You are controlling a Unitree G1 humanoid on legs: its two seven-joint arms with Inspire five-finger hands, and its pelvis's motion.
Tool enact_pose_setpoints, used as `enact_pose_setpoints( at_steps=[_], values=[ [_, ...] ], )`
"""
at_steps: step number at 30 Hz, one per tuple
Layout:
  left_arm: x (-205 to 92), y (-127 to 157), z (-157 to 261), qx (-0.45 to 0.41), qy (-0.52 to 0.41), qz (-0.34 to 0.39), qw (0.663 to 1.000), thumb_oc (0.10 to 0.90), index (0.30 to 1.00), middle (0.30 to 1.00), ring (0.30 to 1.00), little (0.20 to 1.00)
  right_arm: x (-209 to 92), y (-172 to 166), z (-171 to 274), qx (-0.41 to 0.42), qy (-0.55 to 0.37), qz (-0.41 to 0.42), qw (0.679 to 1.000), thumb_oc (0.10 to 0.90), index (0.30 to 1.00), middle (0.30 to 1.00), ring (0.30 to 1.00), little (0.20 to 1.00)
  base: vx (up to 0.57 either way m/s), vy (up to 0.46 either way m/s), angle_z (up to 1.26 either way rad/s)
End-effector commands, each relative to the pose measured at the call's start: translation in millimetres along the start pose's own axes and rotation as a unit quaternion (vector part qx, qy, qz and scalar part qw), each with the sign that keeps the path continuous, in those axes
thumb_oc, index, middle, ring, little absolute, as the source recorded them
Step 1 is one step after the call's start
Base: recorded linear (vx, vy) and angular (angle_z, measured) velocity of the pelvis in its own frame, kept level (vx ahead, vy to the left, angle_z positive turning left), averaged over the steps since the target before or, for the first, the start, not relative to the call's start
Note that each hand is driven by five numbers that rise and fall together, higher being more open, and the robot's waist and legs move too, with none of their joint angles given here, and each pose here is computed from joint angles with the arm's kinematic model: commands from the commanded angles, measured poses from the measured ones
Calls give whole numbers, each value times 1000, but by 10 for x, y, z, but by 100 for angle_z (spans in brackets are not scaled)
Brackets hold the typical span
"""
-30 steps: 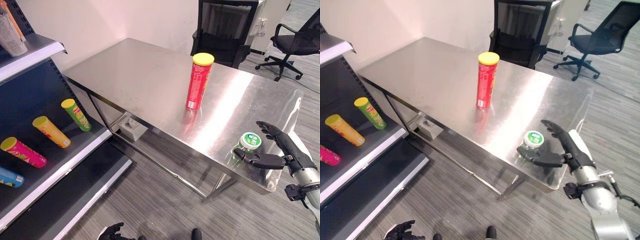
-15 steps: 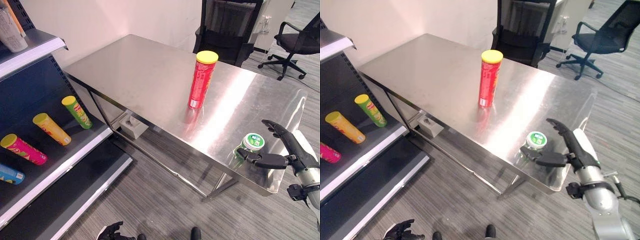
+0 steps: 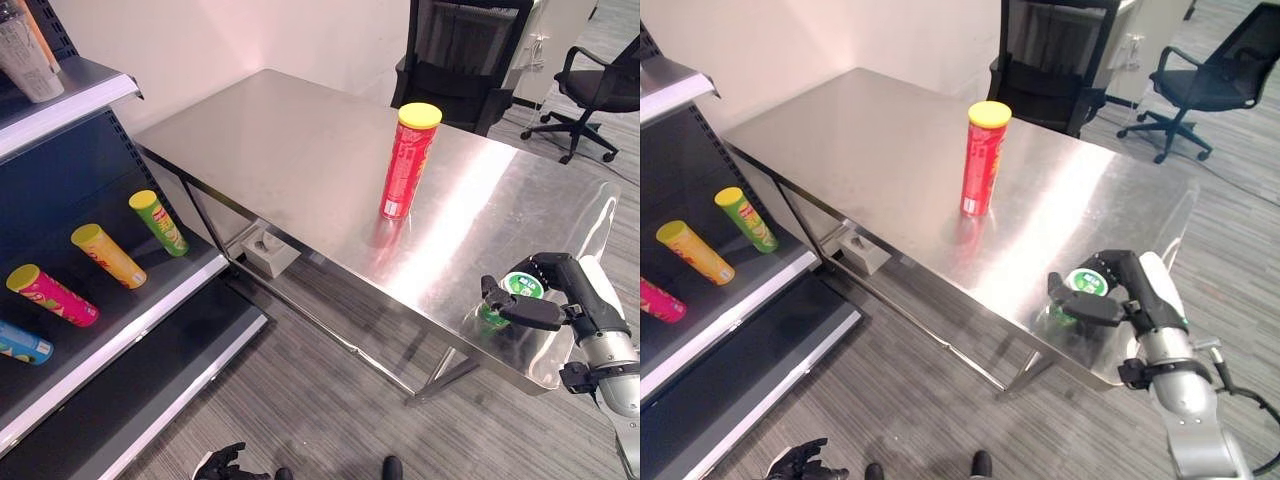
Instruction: Put the goods on the table back onto the shelves and tidy them up.
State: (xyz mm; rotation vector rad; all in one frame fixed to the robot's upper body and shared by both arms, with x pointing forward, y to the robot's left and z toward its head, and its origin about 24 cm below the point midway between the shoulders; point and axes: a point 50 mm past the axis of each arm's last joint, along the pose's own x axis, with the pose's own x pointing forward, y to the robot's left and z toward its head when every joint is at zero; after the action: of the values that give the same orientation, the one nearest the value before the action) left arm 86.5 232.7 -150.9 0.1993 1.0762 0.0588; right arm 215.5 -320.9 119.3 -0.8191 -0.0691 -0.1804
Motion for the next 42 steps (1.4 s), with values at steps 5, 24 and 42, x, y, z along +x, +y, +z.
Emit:
enact_pose_setpoints(
  at_steps=[5,24,42],
  values=[
    [13,300,135,27,-25,33,999,800,900,900,900,900,288,-756,976,52,-241,-127,961,400,300,300,300,300,1,-52,1],
    [-7,331,135,38,-30,14,999,800,900,900,900,900,585,-966,1909,136,-416,-54,898,400,300,300,300,300,-17,-99,22],
    [14,451,403,69,-69,31,995,800,900,900,900,900,740,-1285,2303,32,-423,-110,899,400,300,300,300,300,-1,71,49]
  ],
)
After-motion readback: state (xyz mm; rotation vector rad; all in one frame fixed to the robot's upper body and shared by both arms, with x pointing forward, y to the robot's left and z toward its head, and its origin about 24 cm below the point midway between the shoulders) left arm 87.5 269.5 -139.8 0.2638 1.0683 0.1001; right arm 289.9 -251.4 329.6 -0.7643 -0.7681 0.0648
